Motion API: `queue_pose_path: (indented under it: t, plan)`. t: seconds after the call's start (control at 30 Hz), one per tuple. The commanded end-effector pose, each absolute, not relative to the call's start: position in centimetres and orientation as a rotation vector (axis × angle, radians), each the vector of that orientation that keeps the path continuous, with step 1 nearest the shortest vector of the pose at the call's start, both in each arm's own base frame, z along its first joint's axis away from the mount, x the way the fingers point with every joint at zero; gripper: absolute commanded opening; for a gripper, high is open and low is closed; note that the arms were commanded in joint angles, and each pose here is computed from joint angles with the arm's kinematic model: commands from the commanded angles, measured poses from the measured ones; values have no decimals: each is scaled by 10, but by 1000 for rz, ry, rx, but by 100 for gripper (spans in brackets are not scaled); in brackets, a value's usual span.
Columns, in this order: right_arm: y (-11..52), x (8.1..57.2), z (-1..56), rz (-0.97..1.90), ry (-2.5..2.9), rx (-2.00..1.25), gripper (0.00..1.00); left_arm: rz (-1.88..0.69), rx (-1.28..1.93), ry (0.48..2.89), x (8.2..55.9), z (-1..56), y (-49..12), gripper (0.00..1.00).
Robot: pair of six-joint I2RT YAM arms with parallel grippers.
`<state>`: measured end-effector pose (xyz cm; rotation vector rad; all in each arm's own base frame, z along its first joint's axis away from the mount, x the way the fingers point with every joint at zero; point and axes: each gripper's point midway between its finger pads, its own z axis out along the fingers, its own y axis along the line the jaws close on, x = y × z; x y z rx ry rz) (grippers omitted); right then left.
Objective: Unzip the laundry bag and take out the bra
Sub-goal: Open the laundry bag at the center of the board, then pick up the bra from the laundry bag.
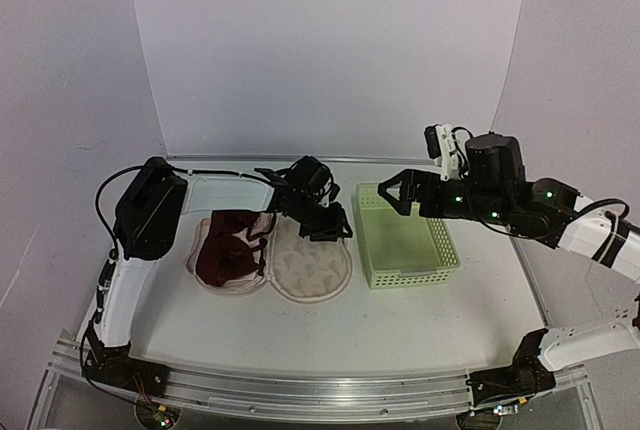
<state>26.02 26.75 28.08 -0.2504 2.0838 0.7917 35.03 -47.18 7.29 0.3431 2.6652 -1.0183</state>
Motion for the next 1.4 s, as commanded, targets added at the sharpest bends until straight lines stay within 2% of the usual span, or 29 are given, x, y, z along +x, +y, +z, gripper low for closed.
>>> queue_pose_path:
  t: [0.0,0.27,0.5,0.7,0.93,1.2,1.37]
  plan:
    - [278,263,290,829,2063,-279,98,-1094,383,2484,360,156,-477,44]
    - [300,264,286,886,2082,-360,98,-1029,335,2400,370,216,-431,55]
    - [330,266,275,961,2119,-424,97,-880,243,2346,379,263,-359,64]
    - [359,265,266,994,2151,-474,96,-777,118,2336,381,275,-284,70]
    - [379,264,257,1009,2182,-508,96,-704,25,2384,360,260,-223,77]
    - [386,264,249,1013,2202,-533,96,-659,-134,2505,332,197,-165,83]
    - [388,263,248,1022,2203,-545,96,-741,-180,2515,331,166,-151,83]
